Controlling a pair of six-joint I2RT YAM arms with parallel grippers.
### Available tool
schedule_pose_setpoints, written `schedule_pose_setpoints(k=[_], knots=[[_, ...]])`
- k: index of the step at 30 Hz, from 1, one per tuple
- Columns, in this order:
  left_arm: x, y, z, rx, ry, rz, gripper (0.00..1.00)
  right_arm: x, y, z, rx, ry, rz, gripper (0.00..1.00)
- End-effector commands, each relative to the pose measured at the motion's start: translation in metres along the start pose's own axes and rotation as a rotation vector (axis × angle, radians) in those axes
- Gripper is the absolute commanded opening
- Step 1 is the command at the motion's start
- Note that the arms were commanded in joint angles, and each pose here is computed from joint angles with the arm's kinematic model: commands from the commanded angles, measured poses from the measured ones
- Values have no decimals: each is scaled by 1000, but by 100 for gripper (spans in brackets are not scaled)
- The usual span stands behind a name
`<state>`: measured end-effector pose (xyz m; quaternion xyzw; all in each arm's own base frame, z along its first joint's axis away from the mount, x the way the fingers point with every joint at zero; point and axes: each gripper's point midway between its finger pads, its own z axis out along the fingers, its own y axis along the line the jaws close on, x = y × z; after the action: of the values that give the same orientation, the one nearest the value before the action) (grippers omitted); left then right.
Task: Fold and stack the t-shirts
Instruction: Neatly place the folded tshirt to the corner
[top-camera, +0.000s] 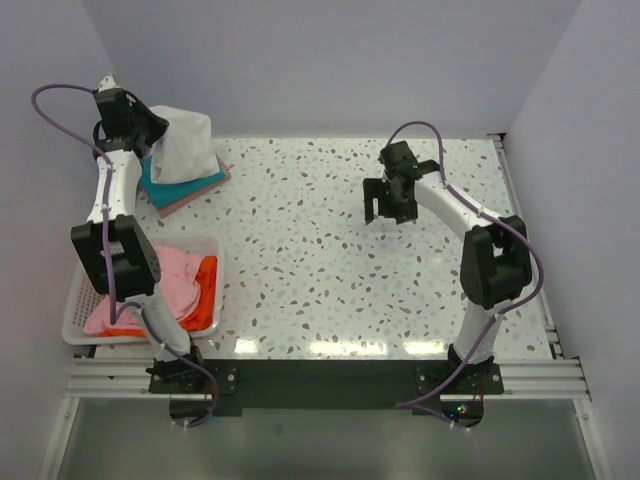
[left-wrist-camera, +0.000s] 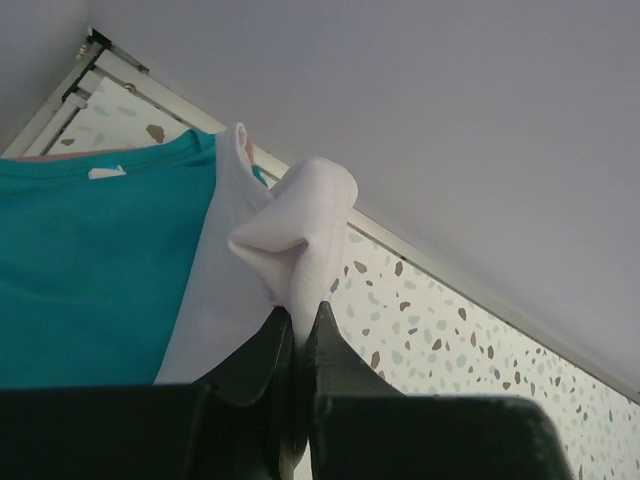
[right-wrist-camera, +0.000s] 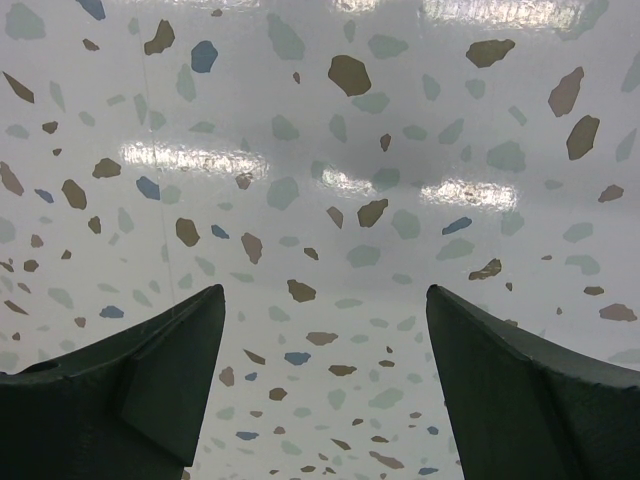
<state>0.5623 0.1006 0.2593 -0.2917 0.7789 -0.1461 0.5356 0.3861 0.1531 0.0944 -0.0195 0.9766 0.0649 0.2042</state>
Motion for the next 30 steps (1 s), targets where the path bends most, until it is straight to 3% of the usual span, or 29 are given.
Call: schedule_pose_setpoints(k=[1,30], knots=[[-44,-6,-24,6,-144,36,0,-10,-2,-10,5,-44,-5,85],[-20,89,5,-216,-117,10,0,-11,-3,-15,12,-51,-6,85]])
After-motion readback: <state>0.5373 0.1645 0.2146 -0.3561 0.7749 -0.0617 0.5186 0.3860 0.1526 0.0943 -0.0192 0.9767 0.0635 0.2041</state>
